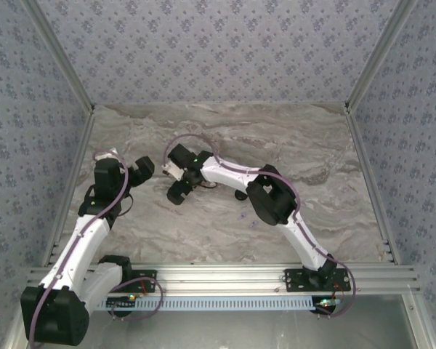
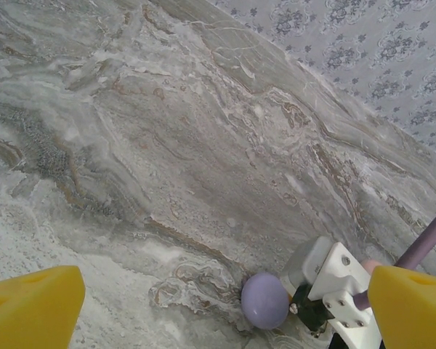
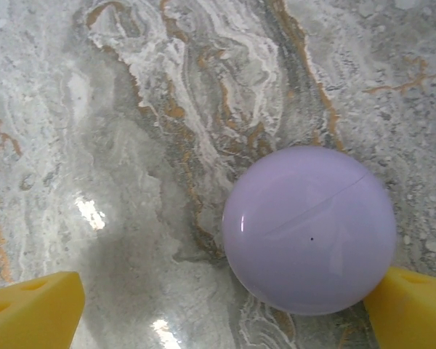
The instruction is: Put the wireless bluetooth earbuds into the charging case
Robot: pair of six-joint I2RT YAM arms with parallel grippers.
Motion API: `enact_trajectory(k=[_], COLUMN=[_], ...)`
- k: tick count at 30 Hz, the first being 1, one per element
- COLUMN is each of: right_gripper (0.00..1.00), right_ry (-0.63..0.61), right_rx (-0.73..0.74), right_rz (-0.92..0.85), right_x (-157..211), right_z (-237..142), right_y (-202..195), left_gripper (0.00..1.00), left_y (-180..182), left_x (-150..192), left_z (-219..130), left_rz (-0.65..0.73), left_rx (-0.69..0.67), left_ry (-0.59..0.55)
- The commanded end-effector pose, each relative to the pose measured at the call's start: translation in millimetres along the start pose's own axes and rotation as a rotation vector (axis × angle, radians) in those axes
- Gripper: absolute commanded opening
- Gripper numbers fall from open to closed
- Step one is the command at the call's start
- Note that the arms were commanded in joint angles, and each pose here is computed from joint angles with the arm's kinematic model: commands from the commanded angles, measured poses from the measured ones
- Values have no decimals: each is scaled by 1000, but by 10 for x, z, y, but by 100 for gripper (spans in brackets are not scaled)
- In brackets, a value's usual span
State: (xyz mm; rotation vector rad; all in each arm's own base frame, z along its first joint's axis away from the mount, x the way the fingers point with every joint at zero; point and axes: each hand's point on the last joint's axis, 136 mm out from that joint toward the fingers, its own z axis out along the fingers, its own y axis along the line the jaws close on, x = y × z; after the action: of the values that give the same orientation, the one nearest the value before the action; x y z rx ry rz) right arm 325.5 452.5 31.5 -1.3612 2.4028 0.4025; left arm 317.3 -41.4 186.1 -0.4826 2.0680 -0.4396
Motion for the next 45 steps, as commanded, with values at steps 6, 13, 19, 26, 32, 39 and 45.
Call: enact_trajectory(k=[6, 13, 19, 26, 32, 39, 45], right_gripper=[100, 100, 100, 100, 100, 100, 100], right_ry=[31, 7, -4, -16, -8, -53, -130], right_rx=[-97, -123, -141, -132, -125, -105, -17], right_rz=[-5, -6, -32, -47, -52, -27, 65], right_x=[80, 11, -53, -132, -120, -150, -305], right_z=[-28, -14, -9, 66, -73, -496, -565], right_y=[429, 518, 647, 664, 660, 579, 206], left_gripper=[99, 99, 99, 99, 99, 99, 99], left_y=[41, 74, 84, 93, 98, 93, 94], left_x=[-33, -44, -60, -67, -64, -87, -141], left_z=[-42, -72, -103, -110, -119, -157, -228], left_rz=[-2, 4, 10, 12, 15, 23, 27], left_rx=[-12, -27, -34, -39, -41, -41, -44], left_ry=[-19, -28, -37, -43, -41, -53, -81])
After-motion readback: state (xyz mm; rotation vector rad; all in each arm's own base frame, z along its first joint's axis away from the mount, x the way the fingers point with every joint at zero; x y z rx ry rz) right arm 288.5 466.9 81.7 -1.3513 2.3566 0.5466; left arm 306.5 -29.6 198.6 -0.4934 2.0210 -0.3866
